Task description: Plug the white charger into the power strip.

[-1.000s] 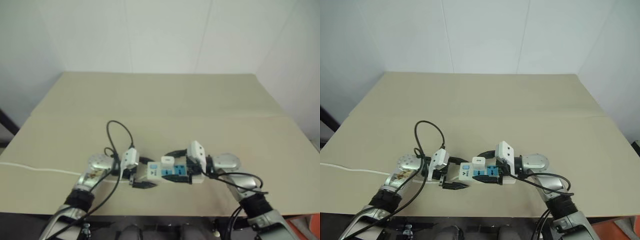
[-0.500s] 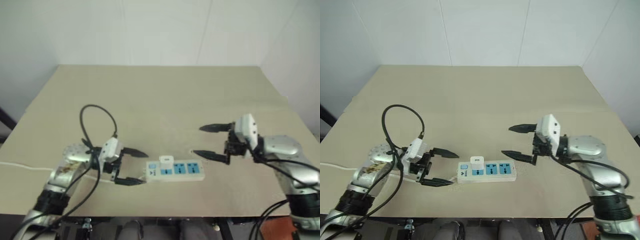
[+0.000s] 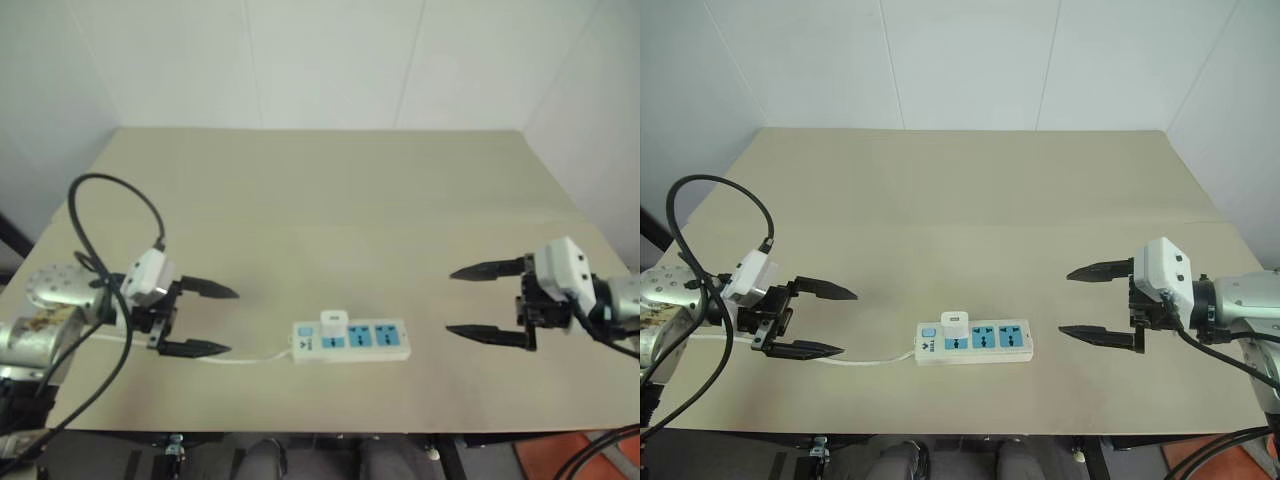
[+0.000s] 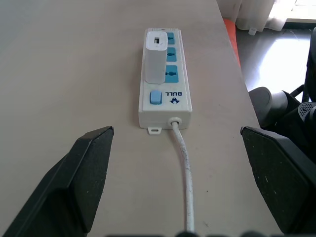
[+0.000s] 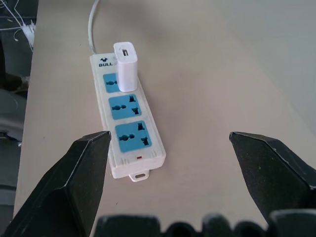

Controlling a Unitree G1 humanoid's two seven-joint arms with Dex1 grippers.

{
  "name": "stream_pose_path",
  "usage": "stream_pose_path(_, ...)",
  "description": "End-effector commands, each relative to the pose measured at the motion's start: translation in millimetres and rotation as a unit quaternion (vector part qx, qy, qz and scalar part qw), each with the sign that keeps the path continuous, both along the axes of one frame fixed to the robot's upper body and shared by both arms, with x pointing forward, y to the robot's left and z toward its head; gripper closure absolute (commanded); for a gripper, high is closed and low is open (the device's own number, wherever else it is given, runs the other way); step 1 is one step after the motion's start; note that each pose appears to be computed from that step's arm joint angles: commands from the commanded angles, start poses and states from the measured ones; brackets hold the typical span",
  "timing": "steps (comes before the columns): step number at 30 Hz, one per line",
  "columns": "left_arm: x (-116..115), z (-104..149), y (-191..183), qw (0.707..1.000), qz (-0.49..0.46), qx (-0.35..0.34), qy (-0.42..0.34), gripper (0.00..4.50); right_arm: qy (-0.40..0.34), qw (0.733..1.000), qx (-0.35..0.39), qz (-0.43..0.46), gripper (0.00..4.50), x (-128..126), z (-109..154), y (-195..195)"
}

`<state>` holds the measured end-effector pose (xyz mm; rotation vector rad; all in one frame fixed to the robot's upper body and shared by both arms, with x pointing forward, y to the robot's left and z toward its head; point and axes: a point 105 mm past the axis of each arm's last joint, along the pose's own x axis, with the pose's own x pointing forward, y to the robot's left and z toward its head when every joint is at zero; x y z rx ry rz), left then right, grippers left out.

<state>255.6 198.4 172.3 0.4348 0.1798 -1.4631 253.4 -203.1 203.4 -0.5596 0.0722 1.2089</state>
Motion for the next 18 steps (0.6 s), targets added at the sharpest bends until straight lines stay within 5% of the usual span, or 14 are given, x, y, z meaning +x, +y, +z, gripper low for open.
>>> stream_pose_path(1,-4.5,12.4,-0.4,1.000,-0.003,-0.001,-0.020,0.01,-0.023,1.000,-0.004,0.001,0.00,-3.9,11.4,-0.4)
stream_pose_path(18,-6.7,13.2,-4.8,1.000,0.005,-0.010,-0.014,0.01,-0.015,1.000,-0.010,0.000,0.00,-7.1,-1.4,3.6)
